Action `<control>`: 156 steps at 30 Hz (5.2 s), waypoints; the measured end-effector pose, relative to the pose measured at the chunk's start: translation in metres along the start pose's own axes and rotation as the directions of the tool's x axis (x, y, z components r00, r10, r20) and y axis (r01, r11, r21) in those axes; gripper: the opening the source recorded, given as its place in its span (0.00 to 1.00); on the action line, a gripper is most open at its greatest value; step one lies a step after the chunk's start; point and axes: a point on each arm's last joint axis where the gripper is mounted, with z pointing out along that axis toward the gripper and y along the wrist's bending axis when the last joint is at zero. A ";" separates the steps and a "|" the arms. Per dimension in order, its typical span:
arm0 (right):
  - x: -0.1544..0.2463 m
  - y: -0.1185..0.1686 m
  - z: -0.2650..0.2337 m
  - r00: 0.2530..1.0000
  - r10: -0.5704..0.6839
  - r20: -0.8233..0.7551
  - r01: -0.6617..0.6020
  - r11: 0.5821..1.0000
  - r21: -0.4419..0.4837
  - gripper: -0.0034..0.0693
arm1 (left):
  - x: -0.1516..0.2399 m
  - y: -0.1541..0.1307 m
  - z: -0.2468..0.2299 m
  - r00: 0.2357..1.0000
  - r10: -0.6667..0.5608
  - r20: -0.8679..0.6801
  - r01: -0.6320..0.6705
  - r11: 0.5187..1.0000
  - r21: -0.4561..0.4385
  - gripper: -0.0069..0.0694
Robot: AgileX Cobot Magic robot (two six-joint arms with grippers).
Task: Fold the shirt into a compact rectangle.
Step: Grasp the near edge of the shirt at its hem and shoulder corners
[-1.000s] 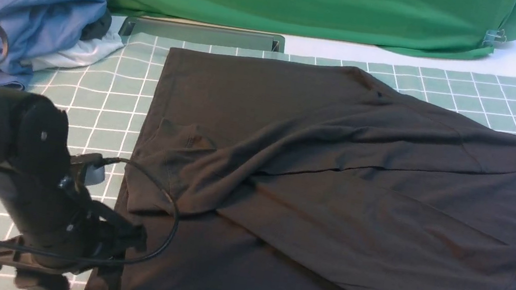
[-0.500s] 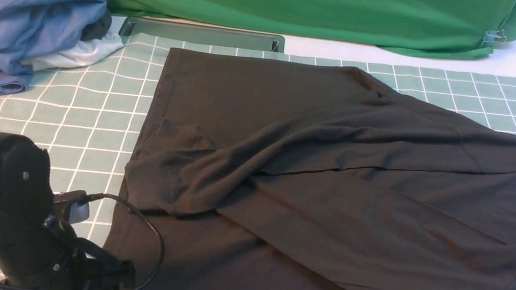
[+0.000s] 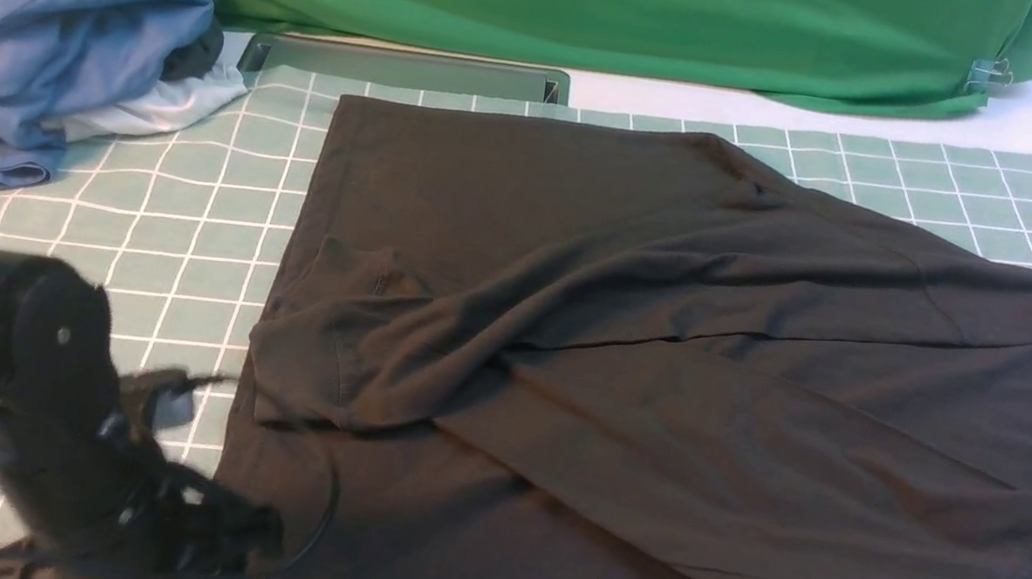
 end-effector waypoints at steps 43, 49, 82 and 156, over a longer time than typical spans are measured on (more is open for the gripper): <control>0.000 0.000 0.000 1.000 0.002 -0.004 -0.002 1.000 -0.001 0.37 | -0.004 -0.004 0.005 0.999 -0.022 -0.037 0.022 1.000 0.006 0.45; 0.000 0.000 0.000 1.000 0.001 -0.001 -0.001 1.000 0.000 0.37 | -0.006 -0.004 0.005 0.998 0.063 -0.018 -0.063 0.998 0.004 0.17; 0.034 0.090 0.057 0.555 -0.679 -0.481 0.648 0.715 -0.262 0.85 | -0.003 0.002 -0.038 0.972 0.191 0.137 -0.184 0.981 -0.062 0.11; 0.047 0.099 0.102 0.476 -0.620 -0.624 0.670 0.715 -0.199 0.17 | 0.046 0.011 -0.017 1.000 -0.007 0.012 0.005 0.991 0.132 0.42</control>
